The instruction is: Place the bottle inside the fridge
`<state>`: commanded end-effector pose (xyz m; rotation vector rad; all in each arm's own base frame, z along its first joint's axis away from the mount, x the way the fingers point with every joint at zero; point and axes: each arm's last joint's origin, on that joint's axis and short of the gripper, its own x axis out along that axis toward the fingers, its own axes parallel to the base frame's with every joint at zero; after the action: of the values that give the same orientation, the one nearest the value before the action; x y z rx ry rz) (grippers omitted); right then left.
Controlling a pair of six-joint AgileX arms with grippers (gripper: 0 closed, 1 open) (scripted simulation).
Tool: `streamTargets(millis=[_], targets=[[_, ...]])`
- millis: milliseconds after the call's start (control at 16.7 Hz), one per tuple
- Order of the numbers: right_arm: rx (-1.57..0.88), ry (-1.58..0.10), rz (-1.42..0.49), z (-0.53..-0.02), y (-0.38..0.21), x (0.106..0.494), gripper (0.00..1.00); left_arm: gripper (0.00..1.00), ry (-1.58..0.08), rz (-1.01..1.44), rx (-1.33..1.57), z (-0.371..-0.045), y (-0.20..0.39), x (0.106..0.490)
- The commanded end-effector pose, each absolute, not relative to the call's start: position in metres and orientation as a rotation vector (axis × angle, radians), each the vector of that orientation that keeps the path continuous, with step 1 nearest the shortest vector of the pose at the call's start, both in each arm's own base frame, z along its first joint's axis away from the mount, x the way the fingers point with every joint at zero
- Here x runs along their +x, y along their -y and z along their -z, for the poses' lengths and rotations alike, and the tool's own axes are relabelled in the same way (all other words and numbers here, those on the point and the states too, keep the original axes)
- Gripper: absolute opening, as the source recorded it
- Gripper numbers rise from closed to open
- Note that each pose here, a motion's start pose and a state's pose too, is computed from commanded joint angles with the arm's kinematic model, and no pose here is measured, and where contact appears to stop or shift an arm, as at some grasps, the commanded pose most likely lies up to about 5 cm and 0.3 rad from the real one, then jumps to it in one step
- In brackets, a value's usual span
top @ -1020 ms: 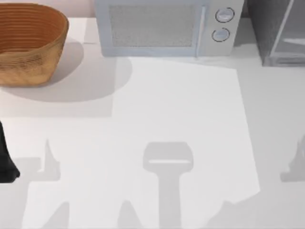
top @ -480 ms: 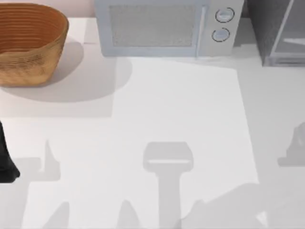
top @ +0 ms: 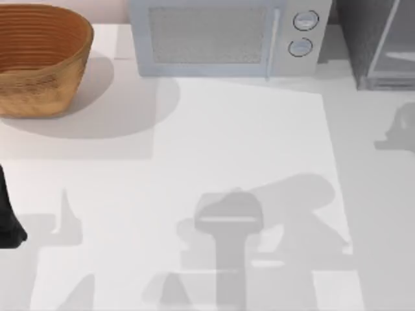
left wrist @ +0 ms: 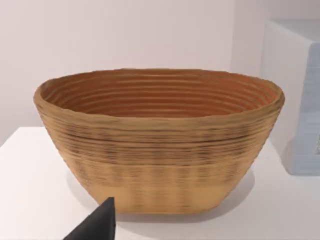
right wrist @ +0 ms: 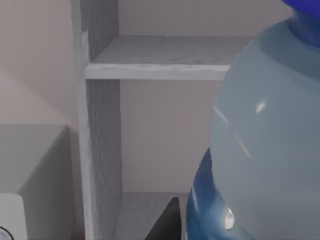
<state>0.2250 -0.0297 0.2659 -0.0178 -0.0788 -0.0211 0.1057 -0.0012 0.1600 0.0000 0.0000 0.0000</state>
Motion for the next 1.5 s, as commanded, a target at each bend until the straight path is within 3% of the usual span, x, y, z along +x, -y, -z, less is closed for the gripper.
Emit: streamTargets(millis=[300,540,840,1260,1500], targets=[[-0.013,0.031,0.018,-0.229,0.064,0.326,0.01,1.0,0.0,0.0,0.0,-0.16,0.001,0.106],[-0.004,0.002,0.007,-0.173,0.089,0.379,0.01,1.0,0.0,0.0,0.0,-0.16,0.001,0.106],[0.0,-0.002,-0.002,-0.132,0.104,0.404,0.01,1.0,0.0,0.0,0.0,-0.16,0.001,0.106],[0.003,-0.007,-0.007,-0.129,0.102,0.408,0.01,1.0,0.0,0.0,0.0,-0.16,0.001,0.106],[-0.005,0.013,0.01,-0.134,0.108,0.437,0.01,1.0,0.0,0.0,0.0,-0.16,0.001,0.106]])
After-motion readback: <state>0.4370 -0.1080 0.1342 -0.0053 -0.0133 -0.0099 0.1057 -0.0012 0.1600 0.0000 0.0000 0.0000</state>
